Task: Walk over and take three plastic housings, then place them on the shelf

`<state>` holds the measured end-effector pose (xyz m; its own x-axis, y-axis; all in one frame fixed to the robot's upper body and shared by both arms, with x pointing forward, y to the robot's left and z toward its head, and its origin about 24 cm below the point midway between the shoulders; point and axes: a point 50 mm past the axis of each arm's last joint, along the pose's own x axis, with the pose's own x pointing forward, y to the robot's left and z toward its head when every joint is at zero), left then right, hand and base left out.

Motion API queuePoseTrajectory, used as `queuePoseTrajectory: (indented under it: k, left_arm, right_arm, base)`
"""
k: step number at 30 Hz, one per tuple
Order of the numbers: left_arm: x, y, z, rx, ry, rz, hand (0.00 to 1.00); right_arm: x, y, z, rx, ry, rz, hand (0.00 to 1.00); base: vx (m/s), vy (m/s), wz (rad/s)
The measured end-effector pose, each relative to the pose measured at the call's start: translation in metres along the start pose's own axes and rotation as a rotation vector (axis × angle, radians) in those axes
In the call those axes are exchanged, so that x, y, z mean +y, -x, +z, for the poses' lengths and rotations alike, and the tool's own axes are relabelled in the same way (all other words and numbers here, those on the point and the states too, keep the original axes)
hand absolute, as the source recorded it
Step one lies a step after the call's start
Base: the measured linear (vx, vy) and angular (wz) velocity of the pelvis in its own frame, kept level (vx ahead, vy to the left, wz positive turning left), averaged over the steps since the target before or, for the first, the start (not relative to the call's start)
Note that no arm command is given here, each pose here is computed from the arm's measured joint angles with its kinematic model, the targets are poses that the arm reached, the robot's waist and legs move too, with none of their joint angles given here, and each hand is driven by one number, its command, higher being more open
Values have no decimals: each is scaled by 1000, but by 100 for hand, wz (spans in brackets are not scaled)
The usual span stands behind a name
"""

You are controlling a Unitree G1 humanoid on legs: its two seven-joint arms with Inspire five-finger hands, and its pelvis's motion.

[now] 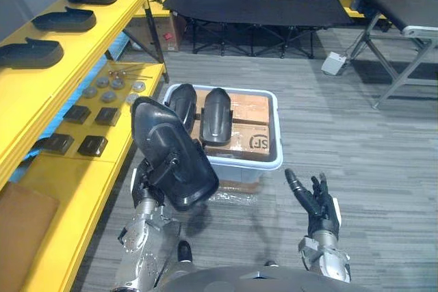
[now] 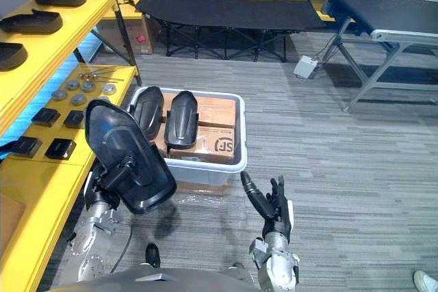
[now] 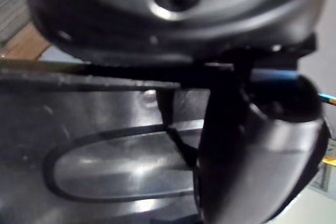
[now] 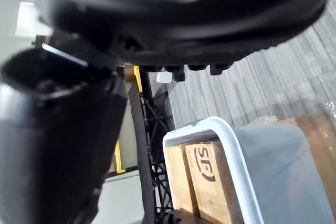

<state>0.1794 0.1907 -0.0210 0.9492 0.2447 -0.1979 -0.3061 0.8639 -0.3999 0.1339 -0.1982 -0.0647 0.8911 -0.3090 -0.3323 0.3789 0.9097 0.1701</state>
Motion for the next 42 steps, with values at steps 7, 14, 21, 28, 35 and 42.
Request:
queuePoseTrajectory:
  k: [7, 14, 21, 28, 35, 42]
  left_arm:
    - [-11, -2, 44, -206, 41, -5, 0]
    - [31, 16, 51, -238, 3, 222, 0]
    - [38, 39, 32, -147, 27, 174, 0]
    - [28, 44, 31, -160, 76, 160, 0]
    - [5, 28, 54, -272, 64, 41, 0]
    - [-13, 8, 77, -385, -55, -22, 0]
  right_arm:
    - [18, -6, 3, -13, 53, 148, 100]
    - [65, -24, 15, -93, 252, 385, 100]
    - [46, -25, 14, -81, 319, 296, 100]
    - [61, -25, 17, -99, 292, 364, 100]
    - [78, -35, 29, -164, 216, 267, 100]
    - [67, -40, 54, -277, 175, 187, 100]
  base:
    - [8, -18, 50]
    - [12, -35, 83]
    - [-13, 61, 134]
    - [-98, 94, -19]
    - [18, 100, 10]
    - [174, 90, 96]
